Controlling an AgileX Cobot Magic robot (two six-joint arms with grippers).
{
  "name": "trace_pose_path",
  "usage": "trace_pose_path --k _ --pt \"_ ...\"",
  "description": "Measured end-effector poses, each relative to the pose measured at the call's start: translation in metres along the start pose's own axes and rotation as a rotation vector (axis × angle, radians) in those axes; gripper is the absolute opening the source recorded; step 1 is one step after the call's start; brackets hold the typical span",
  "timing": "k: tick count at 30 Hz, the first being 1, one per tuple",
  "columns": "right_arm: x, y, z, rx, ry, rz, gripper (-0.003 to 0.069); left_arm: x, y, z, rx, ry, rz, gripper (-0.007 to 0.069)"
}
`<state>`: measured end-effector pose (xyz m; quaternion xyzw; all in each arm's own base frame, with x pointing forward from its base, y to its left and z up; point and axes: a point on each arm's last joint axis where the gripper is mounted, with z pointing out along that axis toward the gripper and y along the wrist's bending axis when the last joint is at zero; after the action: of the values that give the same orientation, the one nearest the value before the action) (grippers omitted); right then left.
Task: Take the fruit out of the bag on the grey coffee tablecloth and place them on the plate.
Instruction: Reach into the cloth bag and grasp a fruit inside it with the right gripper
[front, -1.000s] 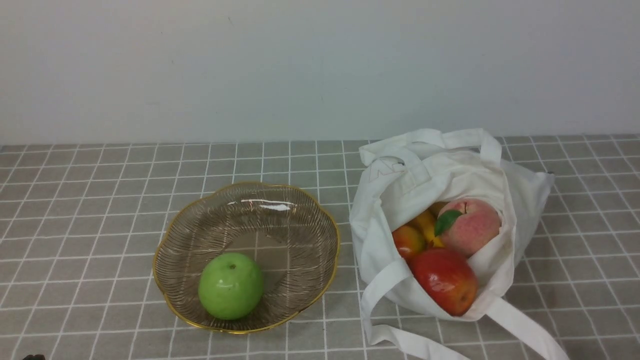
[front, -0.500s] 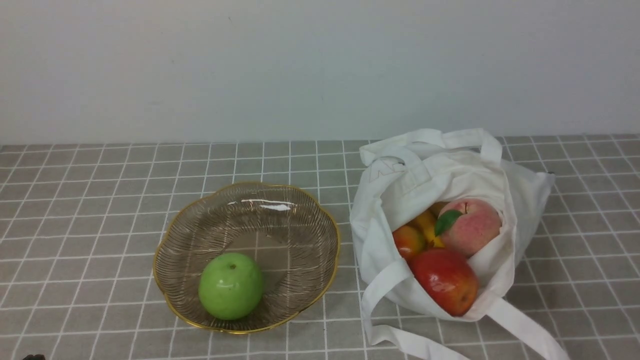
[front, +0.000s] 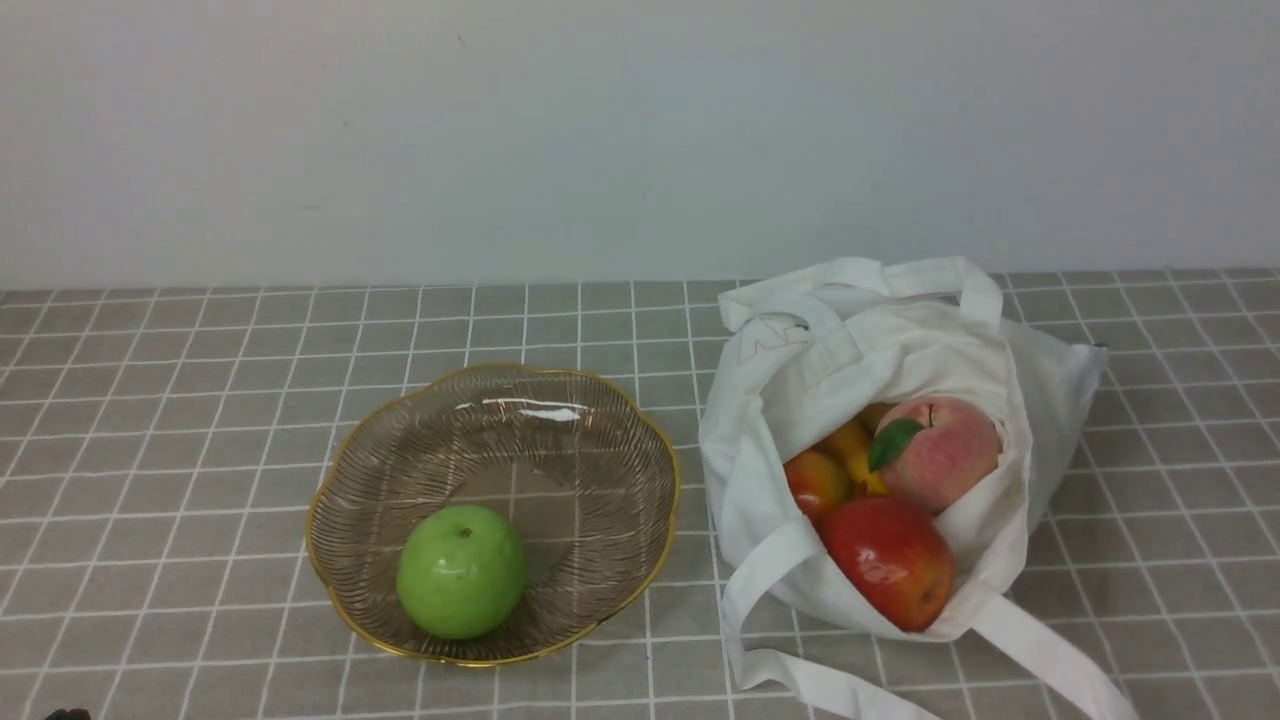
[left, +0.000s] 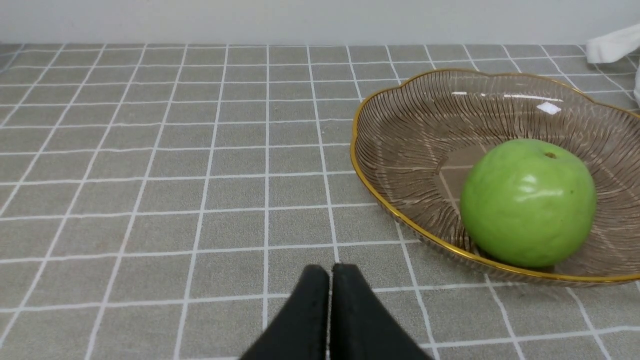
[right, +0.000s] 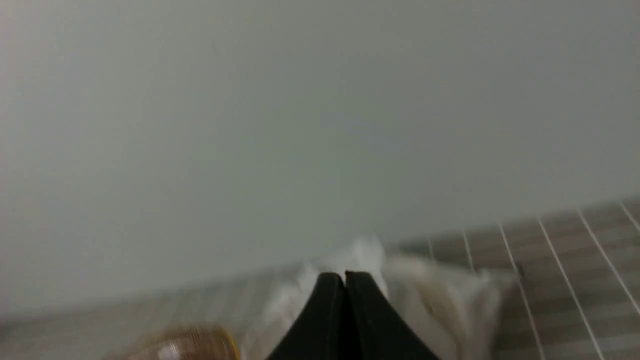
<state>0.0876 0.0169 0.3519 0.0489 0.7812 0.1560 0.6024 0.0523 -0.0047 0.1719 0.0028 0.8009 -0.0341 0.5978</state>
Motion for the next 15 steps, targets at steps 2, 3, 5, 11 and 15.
trace_pose_path --k 2,3,5,11,15 --pt "-0.003 0.006 0.024 0.018 0.252 -0.093 -0.0014 0.0 0.0 0.0 0.0 0.0 0.0 -0.0008" --pt "-0.002 0.011 0.039 0.011 0.379 -0.141 -0.0014 0.0 0.0 0.0 0.0 0.0 0.0 -0.0008" --pt "-0.003 0.016 0.053 -0.01 0.481 -0.177 -0.0014 0.0 0.0 0.0 0.0 0.0 0.0 -0.0008" --pt "0.016 0.054 0.13 -0.19 0.734 -0.327 -0.0012 0.0 0.0 0.0 0.0 0.0 0.0 -0.0008" --pt "0.038 0.07 0.166 -0.212 0.82 -0.375 0.0001 0.0 0.0 0.0 0.0 0.0 0.0 -0.0008"
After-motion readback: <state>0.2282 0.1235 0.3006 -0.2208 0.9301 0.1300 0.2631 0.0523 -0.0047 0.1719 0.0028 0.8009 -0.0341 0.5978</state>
